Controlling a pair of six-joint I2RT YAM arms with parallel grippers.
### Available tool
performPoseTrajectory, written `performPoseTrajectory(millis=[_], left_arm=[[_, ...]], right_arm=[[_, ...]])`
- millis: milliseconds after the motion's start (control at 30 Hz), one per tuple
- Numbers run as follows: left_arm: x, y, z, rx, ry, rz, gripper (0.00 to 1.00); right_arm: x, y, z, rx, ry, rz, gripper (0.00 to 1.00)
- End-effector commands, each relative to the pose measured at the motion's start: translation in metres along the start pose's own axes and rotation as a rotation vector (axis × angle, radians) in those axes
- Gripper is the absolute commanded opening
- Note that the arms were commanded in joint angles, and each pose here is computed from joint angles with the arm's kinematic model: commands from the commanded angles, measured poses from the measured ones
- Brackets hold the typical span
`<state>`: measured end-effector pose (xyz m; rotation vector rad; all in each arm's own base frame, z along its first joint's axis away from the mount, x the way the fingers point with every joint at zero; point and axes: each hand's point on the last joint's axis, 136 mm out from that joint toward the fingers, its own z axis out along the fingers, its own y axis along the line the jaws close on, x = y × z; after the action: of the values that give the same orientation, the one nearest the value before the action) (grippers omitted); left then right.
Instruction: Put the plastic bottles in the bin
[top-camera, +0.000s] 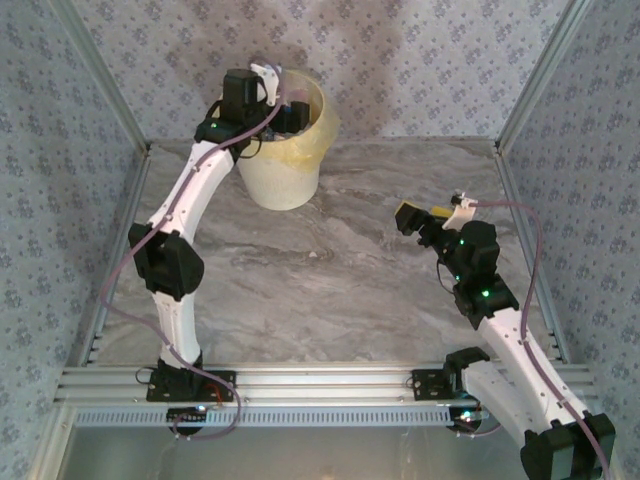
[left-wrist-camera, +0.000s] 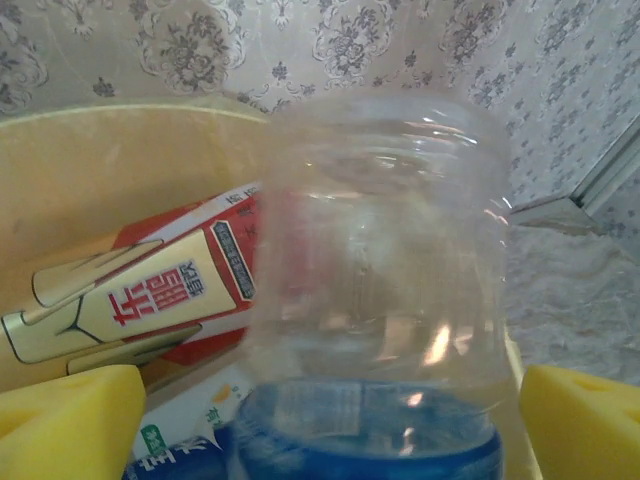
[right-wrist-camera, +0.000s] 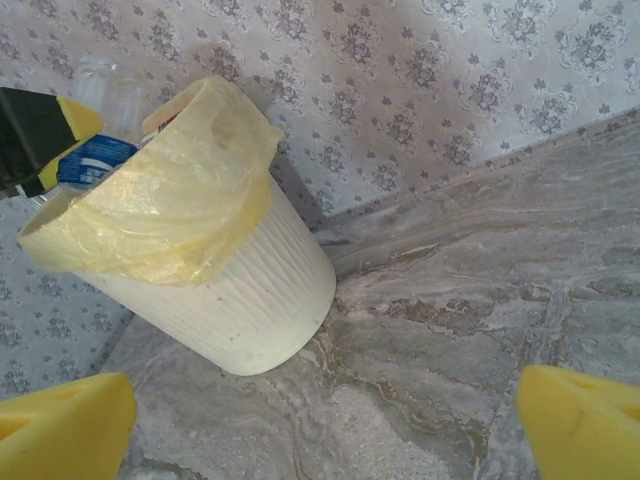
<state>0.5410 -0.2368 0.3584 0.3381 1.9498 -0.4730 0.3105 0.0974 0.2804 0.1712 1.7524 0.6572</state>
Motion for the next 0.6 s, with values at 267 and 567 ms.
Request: performPoseTrajectory(millis=[267,567], left_arm=[[-0.025,-0.037,-0.004,0.178,-0.007,-0.071,0.98],[0.013,0.006,0.026,-0.098,0.095,-0.003,0.85]], right_arm=[[-0.002,-0.004,0.002,0.02,-0.004,-0.015,1.0],[0.001,-0.006,0.0,0.033,0.006,-0.015,1.0]])
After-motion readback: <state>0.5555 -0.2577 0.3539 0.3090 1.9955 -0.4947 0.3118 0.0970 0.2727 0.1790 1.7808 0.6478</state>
